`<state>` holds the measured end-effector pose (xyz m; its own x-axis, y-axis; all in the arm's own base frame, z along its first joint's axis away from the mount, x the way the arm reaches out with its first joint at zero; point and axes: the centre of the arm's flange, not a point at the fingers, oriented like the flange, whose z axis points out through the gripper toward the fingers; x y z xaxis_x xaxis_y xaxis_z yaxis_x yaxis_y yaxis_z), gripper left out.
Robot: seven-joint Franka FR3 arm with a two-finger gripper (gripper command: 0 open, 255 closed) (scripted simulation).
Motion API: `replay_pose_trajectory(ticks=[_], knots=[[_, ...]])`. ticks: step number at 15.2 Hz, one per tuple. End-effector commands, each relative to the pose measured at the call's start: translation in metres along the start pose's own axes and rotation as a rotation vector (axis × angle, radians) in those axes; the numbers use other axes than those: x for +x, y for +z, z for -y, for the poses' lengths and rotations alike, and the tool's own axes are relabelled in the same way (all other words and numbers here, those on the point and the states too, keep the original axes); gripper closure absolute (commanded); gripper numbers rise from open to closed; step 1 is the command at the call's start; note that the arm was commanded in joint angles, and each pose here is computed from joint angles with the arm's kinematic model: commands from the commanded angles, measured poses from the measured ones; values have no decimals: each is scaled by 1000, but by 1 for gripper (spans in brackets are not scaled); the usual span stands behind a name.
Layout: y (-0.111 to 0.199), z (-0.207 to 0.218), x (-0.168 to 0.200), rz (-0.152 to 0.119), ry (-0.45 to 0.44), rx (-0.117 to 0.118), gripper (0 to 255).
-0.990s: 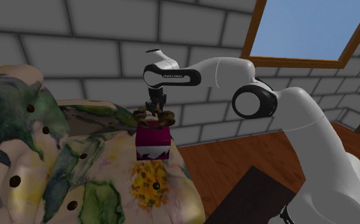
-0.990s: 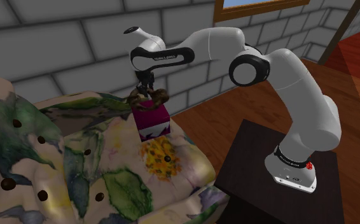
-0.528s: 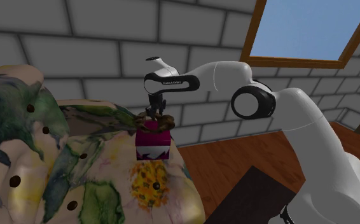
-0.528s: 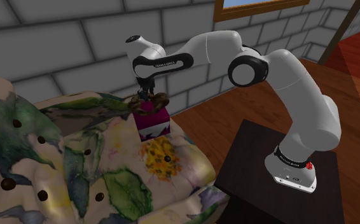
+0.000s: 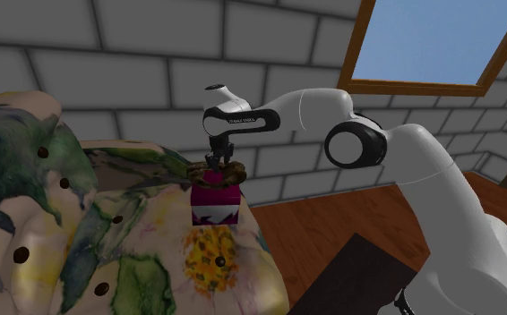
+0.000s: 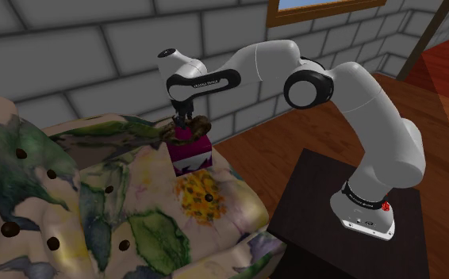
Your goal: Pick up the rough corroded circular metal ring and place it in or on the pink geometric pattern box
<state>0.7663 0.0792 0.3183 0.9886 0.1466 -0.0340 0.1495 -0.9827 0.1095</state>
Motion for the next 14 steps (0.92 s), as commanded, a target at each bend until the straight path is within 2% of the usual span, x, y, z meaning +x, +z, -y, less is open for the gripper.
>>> replay_pose_trajectory(ticks=[1, 2, 7, 11, 14], knots=[[0, 0, 0, -1, 0, 0, 255], [0, 0, 0, -1, 0, 0, 0], [0, 0, 0, -1, 0, 0, 0], [-50, 0, 0, -1, 0, 0, 0], [-50, 0, 0, -1, 0, 0, 0]])
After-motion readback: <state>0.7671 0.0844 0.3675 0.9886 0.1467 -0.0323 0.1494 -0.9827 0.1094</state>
